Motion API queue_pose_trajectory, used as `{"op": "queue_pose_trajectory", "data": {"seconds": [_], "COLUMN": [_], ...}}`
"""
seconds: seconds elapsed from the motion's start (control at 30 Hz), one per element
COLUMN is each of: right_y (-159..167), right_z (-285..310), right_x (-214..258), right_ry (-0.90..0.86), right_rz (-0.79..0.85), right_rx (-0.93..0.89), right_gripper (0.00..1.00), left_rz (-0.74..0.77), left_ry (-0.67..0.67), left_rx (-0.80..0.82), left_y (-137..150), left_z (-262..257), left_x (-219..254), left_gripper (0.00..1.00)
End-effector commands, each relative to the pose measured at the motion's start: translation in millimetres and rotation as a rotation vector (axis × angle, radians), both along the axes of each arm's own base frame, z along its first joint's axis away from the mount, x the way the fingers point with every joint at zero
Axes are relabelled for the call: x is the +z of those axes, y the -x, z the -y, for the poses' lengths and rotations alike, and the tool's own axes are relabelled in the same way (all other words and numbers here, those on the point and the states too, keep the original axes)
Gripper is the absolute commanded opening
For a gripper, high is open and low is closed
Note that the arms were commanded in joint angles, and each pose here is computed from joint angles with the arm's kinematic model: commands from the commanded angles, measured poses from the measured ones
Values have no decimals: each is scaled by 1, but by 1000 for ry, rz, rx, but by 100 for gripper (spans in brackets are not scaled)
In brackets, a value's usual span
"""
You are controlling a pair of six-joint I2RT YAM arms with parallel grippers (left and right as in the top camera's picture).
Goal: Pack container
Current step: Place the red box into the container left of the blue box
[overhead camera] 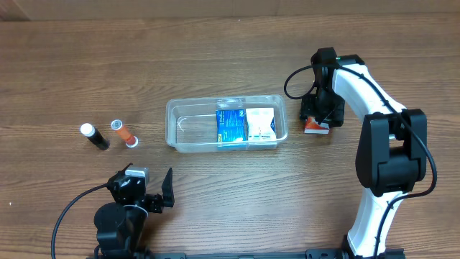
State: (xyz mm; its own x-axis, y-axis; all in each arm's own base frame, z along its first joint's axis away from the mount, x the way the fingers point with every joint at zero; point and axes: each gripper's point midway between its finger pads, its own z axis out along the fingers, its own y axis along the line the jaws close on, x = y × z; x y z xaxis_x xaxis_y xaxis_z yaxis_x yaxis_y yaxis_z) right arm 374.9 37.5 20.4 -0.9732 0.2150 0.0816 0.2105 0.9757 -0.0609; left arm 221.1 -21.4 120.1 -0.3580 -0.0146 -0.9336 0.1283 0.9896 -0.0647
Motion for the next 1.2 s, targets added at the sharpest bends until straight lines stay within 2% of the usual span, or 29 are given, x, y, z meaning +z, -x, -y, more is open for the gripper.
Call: {"op": "queue_pose_trajectory", "data": {"seconds": [0.0, 0.17, 0.23, 0.3, 0.47, 0.63, 0.83, 1.03, 1.1, 1.17], "right_y": [-22, -10, 7, 19, 36, 43, 48, 47, 46, 46], "right_z": [-3, -31, -70, -107, -227, -290, -309, -320, -320, -320], "right_x": [64, 175, 207, 213, 187, 129, 62, 41, 41, 40], "right_ry": [-10, -80, -145, -188, -242, -244, -215, -243, -245, -243], "right_rz": [148, 395, 472, 487, 528, 476, 362, 330, 330, 330], "right_rx": [1, 66, 114, 178, 333, 377, 335, 321, 312, 313], "right_gripper": [63, 63, 63, 63, 62, 63, 63, 64, 73, 76], "left_rz": [13, 13, 13, 13, 12, 12, 13, 13, 13, 13], "left_ry": [-12, -12, -12, -12, -12, -12, -12, -12, -12, -12], "left_rx": [-22, -22, -22, -22, -22, -22, -22, -22, -22, -22], "left_y": [0, 0, 0, 0, 0, 0, 0, 0, 0, 0], "left_z": [3, 3, 3, 3, 3, 3, 3, 3, 3, 3], "left_x": [1, 1, 1, 1, 1, 1, 1, 1, 1, 1], "left_gripper": [100, 100, 100, 100, 100, 100, 100, 100, 100, 100]}}
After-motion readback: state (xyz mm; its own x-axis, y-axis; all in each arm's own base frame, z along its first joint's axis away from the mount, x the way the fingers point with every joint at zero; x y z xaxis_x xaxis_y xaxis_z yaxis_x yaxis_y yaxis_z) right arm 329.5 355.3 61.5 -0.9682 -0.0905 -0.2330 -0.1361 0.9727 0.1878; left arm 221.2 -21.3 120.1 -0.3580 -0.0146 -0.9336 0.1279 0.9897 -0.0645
